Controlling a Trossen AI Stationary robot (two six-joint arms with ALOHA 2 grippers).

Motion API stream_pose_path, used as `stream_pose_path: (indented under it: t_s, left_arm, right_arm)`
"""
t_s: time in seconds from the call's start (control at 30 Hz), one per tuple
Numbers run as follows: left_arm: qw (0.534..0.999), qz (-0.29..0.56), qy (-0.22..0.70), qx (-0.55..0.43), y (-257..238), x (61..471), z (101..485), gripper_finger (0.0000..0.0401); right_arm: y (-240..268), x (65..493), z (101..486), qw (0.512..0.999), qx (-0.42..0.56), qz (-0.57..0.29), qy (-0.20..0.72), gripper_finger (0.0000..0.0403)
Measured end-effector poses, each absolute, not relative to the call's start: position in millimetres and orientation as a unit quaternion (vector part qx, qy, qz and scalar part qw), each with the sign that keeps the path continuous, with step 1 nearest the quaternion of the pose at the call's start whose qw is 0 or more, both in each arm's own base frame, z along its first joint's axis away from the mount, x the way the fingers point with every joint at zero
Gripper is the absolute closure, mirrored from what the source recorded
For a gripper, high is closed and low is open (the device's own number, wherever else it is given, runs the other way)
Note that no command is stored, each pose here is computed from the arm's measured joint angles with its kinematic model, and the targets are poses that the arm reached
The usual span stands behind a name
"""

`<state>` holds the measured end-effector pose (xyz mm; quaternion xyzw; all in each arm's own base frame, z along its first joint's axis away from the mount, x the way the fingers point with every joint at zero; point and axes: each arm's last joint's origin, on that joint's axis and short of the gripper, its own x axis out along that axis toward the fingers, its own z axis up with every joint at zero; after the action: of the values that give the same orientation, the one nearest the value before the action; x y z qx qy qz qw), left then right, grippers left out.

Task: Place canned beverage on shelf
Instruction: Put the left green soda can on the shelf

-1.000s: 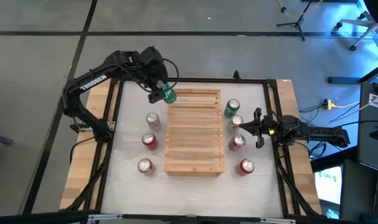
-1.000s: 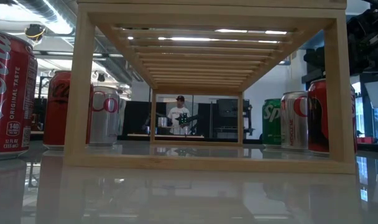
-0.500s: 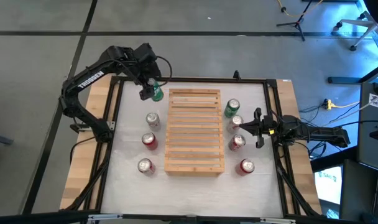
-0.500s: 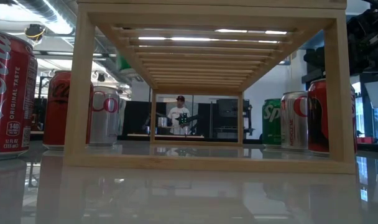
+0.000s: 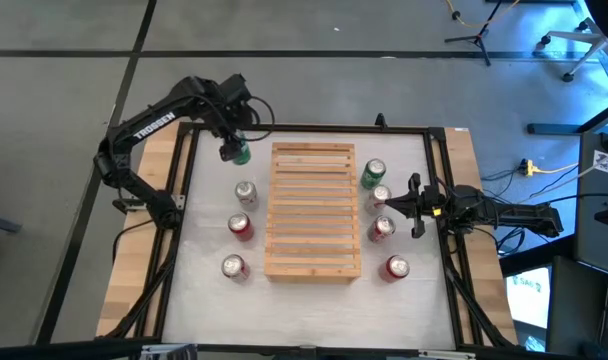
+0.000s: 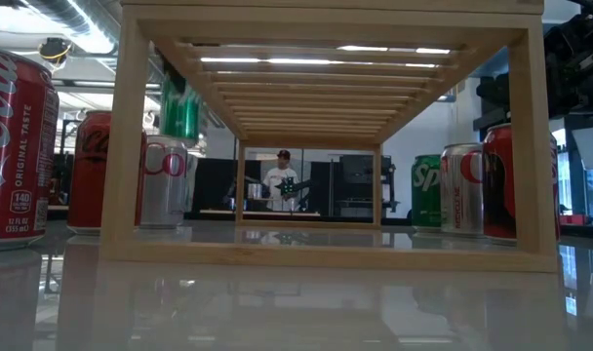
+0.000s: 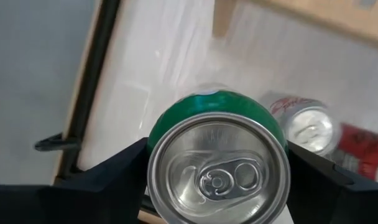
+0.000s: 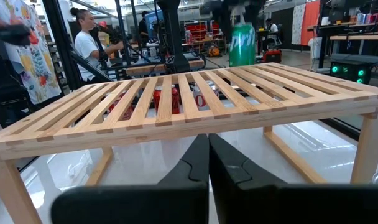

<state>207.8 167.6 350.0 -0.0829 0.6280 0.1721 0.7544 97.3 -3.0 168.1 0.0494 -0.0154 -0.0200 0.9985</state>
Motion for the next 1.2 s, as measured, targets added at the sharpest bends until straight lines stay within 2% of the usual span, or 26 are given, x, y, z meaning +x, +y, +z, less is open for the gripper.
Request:
stream_pose_path:
  t_s: [0.27,0.5,0.87,1.2]
  left_arm:
    - [0.74,0.158,0.648,-0.085,180.8,205.6,287.4,0.0115]
    - [0.741,0.137,0.655,-0.061,182.5,203.4,253.1,0.0115]
    - [0.743,0.046,0.667,0.021,179.2,200.8,232.1,0.0115]
    - [0.751,-0.023,0.655,0.076,178.3,201.8,230.9,0.0115]
  right_arm:
    - [-3.0,97.3,168.1,0.998,0.05,-0.02,-0.015,0.0403]
    - [-3.1,97.3,168.2,0.998,0.049,-0.02,-0.015,0.0403]
    - [-3.0,97.3,168.1,0.998,0.049,-0.02,-0.015,0.0403]
    - [-3.0,97.3,168.1,0.998,0.049,-0.02,-0.015,0.0403]
